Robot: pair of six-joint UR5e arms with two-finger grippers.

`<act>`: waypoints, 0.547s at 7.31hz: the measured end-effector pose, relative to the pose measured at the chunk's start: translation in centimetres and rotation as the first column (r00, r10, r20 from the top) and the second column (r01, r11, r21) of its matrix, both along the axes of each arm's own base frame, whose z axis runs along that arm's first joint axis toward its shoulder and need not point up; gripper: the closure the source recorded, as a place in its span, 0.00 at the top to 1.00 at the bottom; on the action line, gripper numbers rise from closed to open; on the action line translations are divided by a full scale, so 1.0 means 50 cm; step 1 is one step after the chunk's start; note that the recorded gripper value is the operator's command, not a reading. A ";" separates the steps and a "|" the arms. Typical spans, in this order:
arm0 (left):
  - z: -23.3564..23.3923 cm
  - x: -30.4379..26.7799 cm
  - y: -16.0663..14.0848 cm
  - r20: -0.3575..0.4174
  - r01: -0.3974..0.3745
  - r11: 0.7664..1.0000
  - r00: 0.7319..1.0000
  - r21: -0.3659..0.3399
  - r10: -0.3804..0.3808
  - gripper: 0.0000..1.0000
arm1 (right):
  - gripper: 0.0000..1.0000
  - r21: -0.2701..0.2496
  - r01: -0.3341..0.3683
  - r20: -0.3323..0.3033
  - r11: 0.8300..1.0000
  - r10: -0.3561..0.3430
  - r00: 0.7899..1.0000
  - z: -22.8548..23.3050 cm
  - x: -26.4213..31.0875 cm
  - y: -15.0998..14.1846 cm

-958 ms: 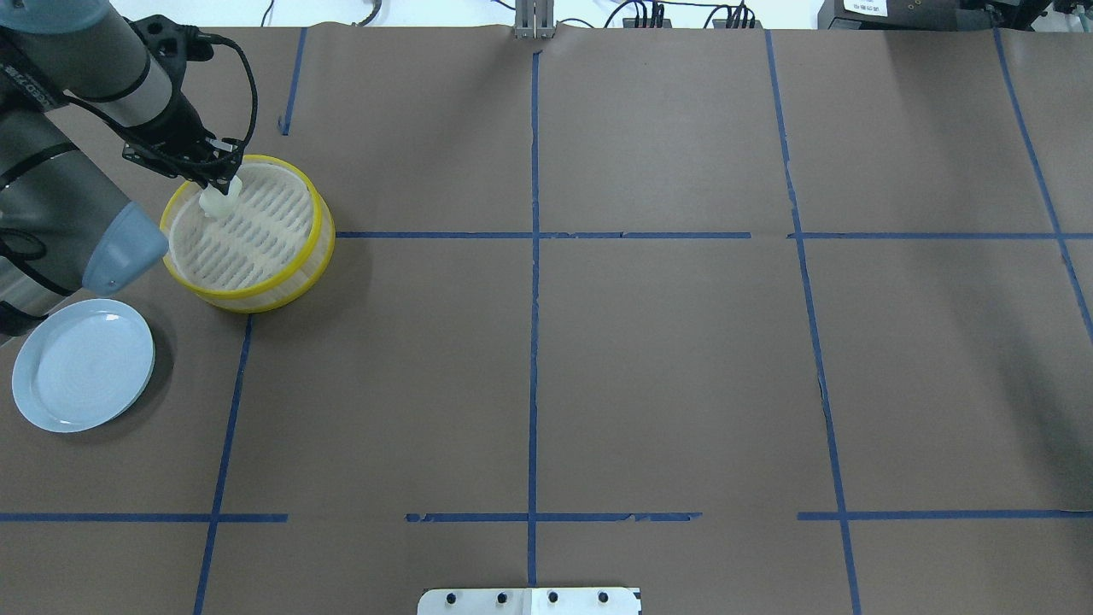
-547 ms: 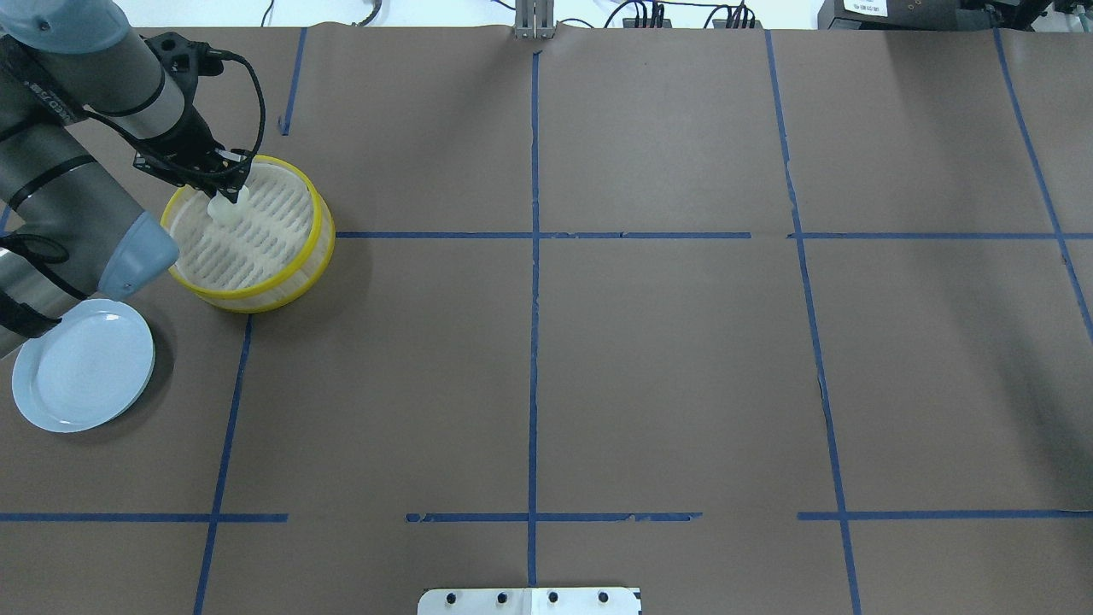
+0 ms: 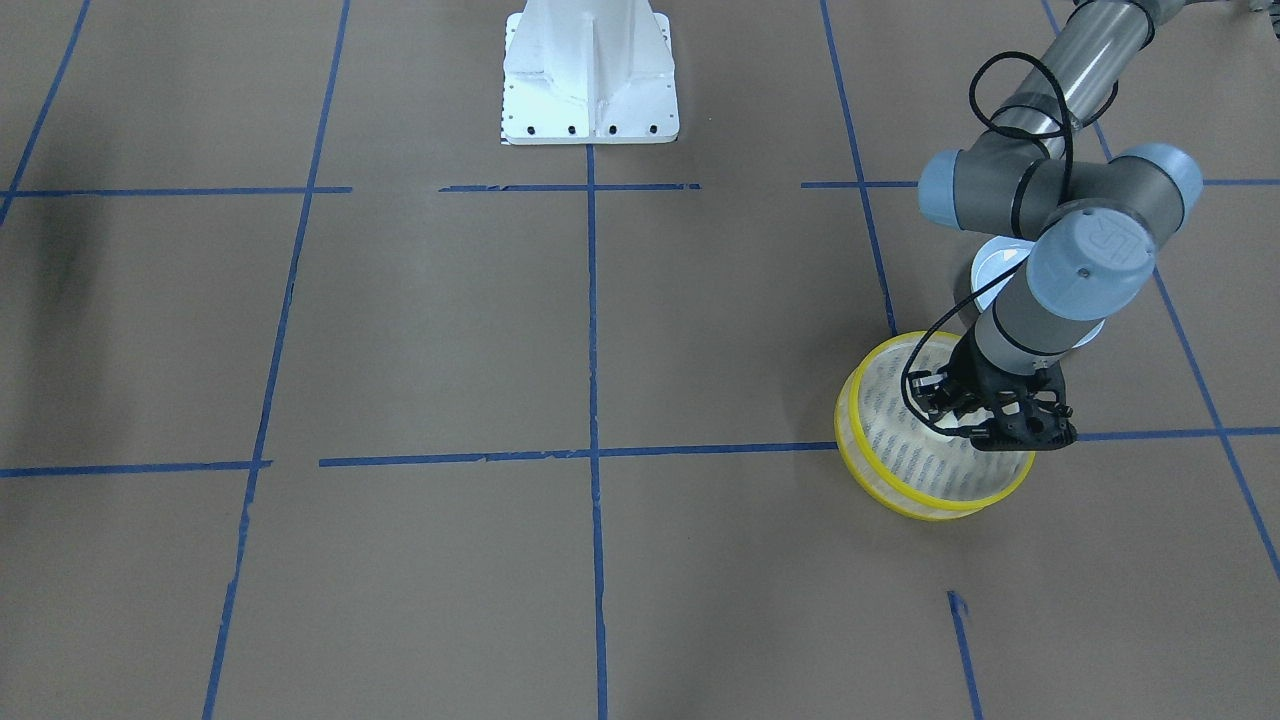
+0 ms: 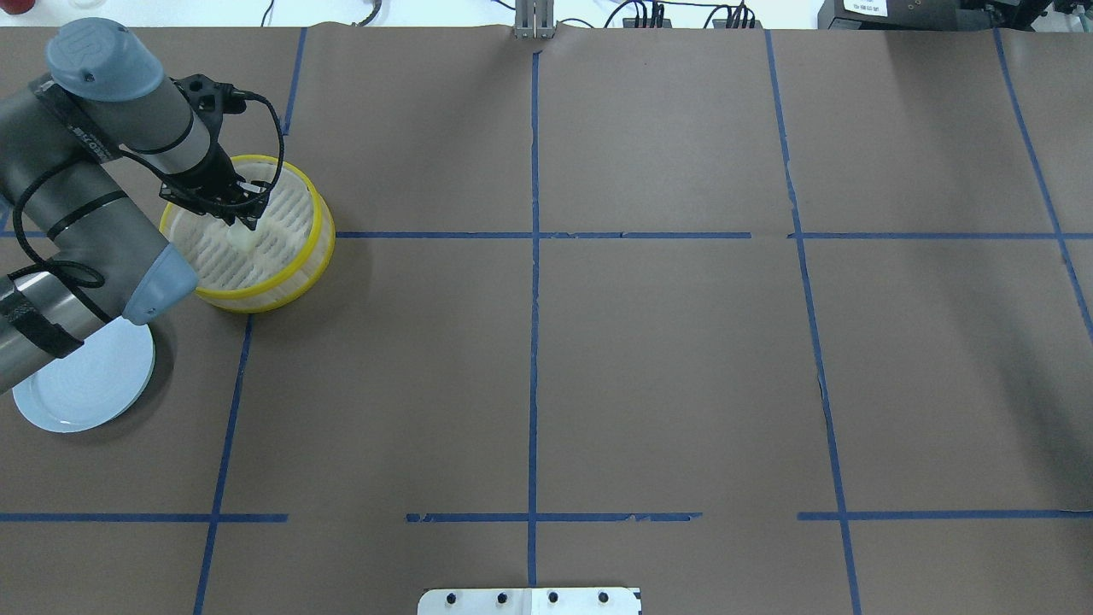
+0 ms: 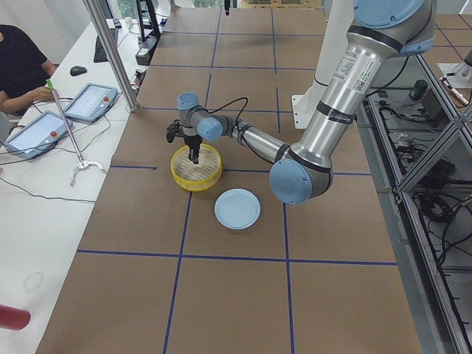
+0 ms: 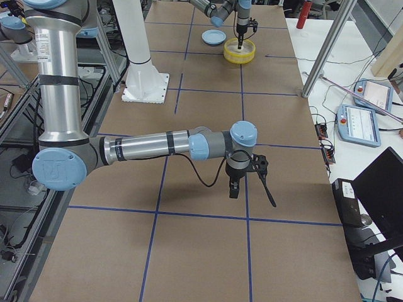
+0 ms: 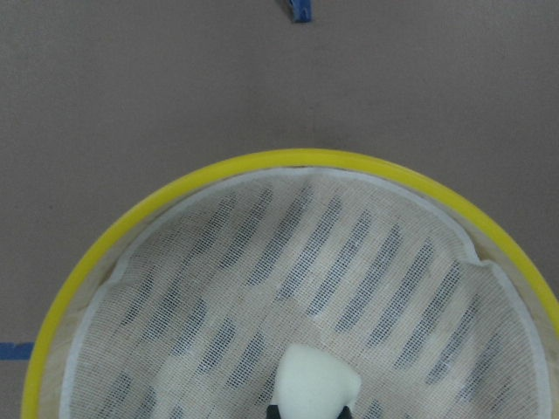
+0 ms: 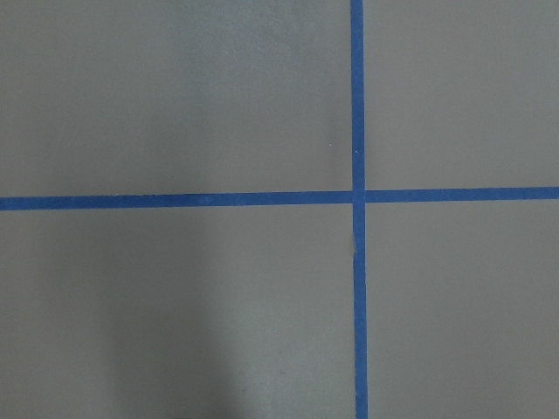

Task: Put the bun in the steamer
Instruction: 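Lower the bun into the yellow steamer and open the left gripper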

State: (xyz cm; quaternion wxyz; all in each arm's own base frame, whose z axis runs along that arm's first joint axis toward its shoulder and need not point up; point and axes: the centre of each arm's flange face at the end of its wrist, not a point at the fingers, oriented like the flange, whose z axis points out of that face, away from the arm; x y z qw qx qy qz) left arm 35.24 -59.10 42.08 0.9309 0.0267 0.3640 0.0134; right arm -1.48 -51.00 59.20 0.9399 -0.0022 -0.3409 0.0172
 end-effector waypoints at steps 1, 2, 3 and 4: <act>0.001 0.005 0.003 -0.001 -0.003 1.000 1.000 0.000 0.003 0.58 | 1.00 0.000 0.000 0.000 1.000 0.000 1.000 0.000 0.000 0.000; 0.001 0.006 0.005 -0.001 -0.005 1.000 1.000 0.000 0.005 0.58 | 1.00 0.000 0.000 0.000 1.000 0.000 1.000 0.000 0.000 0.000; 0.001 0.007 0.005 -0.001 -0.006 1.000 1.000 0.002 0.006 0.58 | 1.00 0.000 0.000 0.000 1.000 0.000 1.000 0.000 0.000 0.000; -0.001 0.007 0.005 -0.003 -0.007 1.000 1.000 0.004 0.007 0.64 | 1.00 0.000 0.000 0.000 1.000 0.000 1.000 0.000 0.000 0.000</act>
